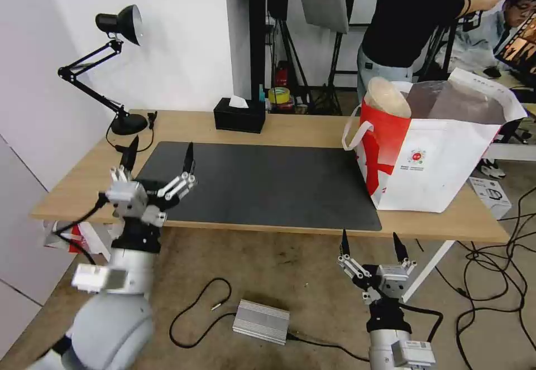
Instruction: Pick up the trash from the table and place it into the takeout bag.
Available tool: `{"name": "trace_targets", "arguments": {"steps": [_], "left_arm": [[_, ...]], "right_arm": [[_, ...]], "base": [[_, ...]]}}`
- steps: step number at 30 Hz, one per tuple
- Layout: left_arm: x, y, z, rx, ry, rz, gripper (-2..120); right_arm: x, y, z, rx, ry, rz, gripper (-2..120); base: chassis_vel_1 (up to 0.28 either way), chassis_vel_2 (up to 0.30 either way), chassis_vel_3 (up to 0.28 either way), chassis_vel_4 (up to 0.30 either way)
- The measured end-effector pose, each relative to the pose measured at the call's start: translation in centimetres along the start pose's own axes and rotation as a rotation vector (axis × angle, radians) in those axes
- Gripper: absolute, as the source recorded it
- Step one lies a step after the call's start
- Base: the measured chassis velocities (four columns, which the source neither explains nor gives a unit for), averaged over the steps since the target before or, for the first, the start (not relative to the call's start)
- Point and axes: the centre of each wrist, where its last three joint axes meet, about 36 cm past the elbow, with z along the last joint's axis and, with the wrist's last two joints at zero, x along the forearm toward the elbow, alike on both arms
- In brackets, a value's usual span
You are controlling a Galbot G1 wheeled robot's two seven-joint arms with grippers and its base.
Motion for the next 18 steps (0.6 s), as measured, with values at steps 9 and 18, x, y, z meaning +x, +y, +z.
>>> {"name": "trace_targets", "arguments": {"steps": [9, 18], "left_arm": [[2.0, -0.4, 0.3, -0.030, -0.002, -0.048, 100], [4.6, -1.3, 1.0, -0.037, 0.006, -0.084, 100]], "right_arm": [[0.0, 0.0, 0.0, 0.000, 0.000, 0.000, 100], [0.0, 0.0, 0.0, 0.000, 0.000, 0.000, 100]], "base": [[0.000, 0.000, 0.000, 0.000], [0.000, 0.000, 0.000, 0.000]]}}
